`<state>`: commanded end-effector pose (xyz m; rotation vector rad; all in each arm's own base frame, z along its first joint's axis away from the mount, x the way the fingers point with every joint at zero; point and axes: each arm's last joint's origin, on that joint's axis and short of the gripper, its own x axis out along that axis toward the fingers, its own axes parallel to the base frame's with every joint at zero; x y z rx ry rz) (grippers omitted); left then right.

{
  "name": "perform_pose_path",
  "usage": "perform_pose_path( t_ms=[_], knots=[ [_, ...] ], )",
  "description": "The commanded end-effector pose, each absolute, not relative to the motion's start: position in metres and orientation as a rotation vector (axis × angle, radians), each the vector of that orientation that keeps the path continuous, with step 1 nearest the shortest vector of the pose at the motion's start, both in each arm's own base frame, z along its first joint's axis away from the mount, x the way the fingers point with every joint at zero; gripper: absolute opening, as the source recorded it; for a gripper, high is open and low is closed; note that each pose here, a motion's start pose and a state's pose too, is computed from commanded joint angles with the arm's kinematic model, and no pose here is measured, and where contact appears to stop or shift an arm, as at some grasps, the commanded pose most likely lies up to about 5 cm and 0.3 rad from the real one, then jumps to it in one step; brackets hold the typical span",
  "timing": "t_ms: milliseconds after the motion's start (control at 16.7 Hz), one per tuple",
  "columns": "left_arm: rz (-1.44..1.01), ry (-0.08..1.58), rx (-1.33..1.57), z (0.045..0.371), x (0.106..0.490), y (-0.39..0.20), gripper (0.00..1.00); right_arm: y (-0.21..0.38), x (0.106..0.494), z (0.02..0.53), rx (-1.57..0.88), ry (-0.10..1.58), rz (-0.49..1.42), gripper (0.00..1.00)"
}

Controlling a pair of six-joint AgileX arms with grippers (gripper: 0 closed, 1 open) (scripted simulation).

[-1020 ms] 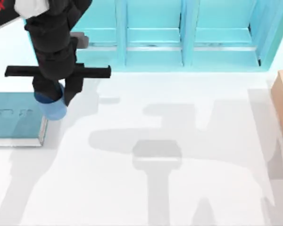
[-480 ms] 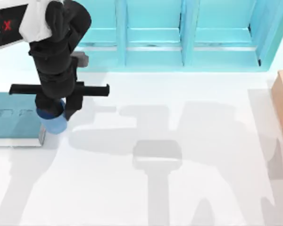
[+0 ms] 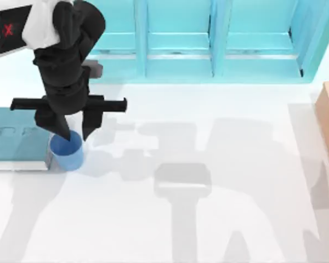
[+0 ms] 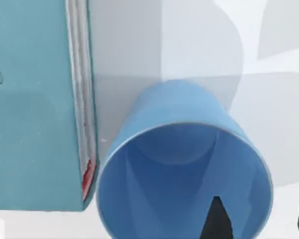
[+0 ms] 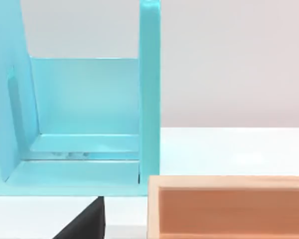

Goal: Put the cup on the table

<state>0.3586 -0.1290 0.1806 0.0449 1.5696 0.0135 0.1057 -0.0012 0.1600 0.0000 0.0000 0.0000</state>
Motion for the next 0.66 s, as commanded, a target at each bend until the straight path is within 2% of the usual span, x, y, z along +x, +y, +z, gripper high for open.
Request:
perform_pose_path(
  t_ms=[300,660],
  knots=[
    [0.014,1.57,0.045,0.1806,0.3586,-0.129,0.98,-0.0012,0.1057,0.16,0.0,0.0,0.0,1.0],
    [0.014,1.57,0.045,0.1806,0.3586,-0.129,1.0,-0.0012,0.1057,0.16,0.0,0.0,0.0,1.0]
  ],
)
